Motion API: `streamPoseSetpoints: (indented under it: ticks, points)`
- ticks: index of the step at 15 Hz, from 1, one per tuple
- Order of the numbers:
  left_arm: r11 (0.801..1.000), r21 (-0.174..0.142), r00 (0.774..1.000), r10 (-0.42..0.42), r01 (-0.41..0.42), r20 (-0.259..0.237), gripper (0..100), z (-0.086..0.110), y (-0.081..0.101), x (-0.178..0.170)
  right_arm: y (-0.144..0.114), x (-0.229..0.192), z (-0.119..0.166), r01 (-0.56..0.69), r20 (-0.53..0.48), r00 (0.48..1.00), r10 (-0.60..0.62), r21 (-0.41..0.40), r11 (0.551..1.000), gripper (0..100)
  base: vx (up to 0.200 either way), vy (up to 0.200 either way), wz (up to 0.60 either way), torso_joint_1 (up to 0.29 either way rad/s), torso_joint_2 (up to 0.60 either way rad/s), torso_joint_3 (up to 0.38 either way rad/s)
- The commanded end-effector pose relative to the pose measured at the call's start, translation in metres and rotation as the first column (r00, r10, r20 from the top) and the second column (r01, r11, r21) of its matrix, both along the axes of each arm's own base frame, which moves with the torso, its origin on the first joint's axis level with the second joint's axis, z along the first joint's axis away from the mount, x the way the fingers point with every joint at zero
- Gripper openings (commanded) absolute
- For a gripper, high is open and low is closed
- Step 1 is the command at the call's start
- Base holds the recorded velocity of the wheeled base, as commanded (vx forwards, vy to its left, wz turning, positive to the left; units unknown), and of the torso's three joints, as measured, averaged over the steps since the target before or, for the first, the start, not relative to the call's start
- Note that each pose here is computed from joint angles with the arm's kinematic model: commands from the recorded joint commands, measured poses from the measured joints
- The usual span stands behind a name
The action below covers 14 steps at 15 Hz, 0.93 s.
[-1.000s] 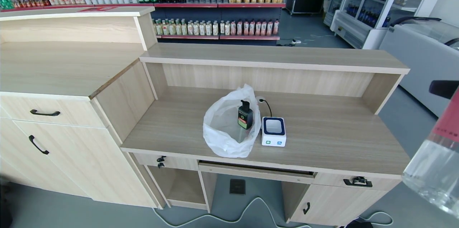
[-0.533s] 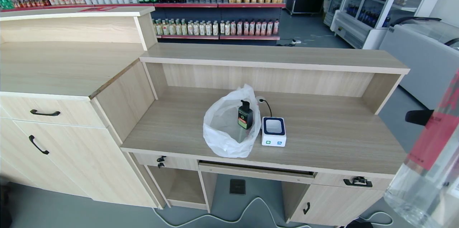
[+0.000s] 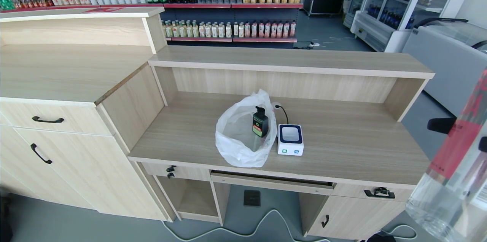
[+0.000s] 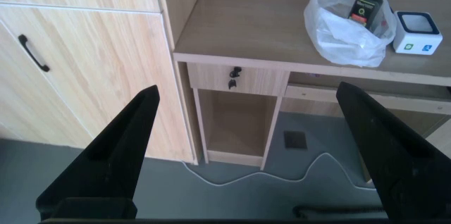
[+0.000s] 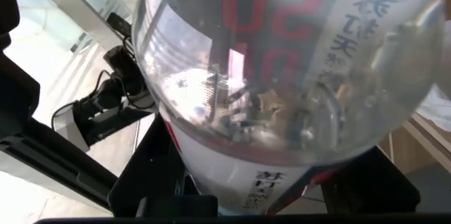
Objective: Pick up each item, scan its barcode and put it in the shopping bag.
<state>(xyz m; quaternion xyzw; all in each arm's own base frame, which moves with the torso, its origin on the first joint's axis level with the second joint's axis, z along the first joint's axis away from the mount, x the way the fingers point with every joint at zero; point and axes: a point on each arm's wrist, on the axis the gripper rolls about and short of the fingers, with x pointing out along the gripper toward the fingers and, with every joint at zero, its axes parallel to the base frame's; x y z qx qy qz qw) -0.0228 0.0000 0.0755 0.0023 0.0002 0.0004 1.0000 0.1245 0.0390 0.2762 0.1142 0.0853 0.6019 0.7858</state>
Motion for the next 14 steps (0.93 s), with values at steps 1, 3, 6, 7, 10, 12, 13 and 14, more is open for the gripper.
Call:
streamPoseSetpoints:
  ticks: [1, 3, 6, 7, 10, 12, 13, 14]
  points:
    - [1.000, 0.000, 1.000, 0.001, -0.001, 0.000, 100, 0.0000, 0.0000, 0.0000, -0.0001, -0.0017, 0.0001, 0.003, -0.004, 1.000, -0.003, 0.003, 1.000, 0, 0.000, 0.000, 0.00, 0.000, 0.00, 0.000]
    - [1.000, 0.000, 1.000, 0.001, -0.001, 0.000, 100, 0.0000, 0.0000, 0.0000, -0.0002, -0.0016, 0.0005, 0.007, -0.004, 1.000, -0.007, 0.004, 1.000, 0, 0.000, 0.000, 0.00, 0.000, 0.00, 0.000]
    - [1.000, 0.000, 1.000, 0.001, -0.001, 0.000, 100, 0.0000, 0.0000, 0.0000, 0.0000, -0.0004, -0.0005, 0.006, -0.010, 1.000, -0.006, 0.003, 1.000, 0, 0.000, 0.000, 0.00, 0.000, 0.00, 0.000]
    - [1.000, 0.000, 1.000, 0.001, -0.001, 0.000, 100, 0.0000, 0.0000, 0.0000, 0.0001, 0.0001, -0.0007, 0.006, -0.012, 1.000, -0.006, 0.002, 1.000, 0, 0.000, 0.000, 0.00, 0.000, 0.00, 0.000]
    - [1.000, 0.000, 1.000, 0.001, -0.001, 0.000, 100, 0.0000, 0.0000, 0.0000, -0.0002, -0.0006, -0.0021, 0.011, -0.015, 1.000, -0.011, 0.001, 1.000, 0, 0.000, 0.000, 0.00, 0.000, 0.00, 0.000]
    - [1.000, 0.000, 1.000, 0.001, -0.001, 0.000, 100, 0.0000, 0.0000, 0.0000, -0.0005, 0.0008, -0.0032, 0.037, -0.032, 0.999, -0.037, -0.002, 0.999, 0, 0.000, 0.000, 0.00, 0.000, 0.00, 0.000]
    - [1.000, 0.000, 1.000, 0.001, -0.001, 0.000, 100, 0.0000, 0.0000, 0.0000, -0.0005, 0.0004, -0.0039, 0.038, -0.042, 0.998, -0.038, -0.004, 0.999, 0, 0.000, 0.000, 0.00, 0.000, 0.00, 0.000]
    - [1.000, 0.000, 1.000, 0.001, -0.001, 0.000, 100, 0.0000, 0.0000, 0.0000, -0.0006, 0.0000, -0.0044, 0.038, -0.045, 0.998, -0.038, -0.005, 0.999, 0, 0.000, 0.000, 0.00, 0.000, 0.00, 0.000]
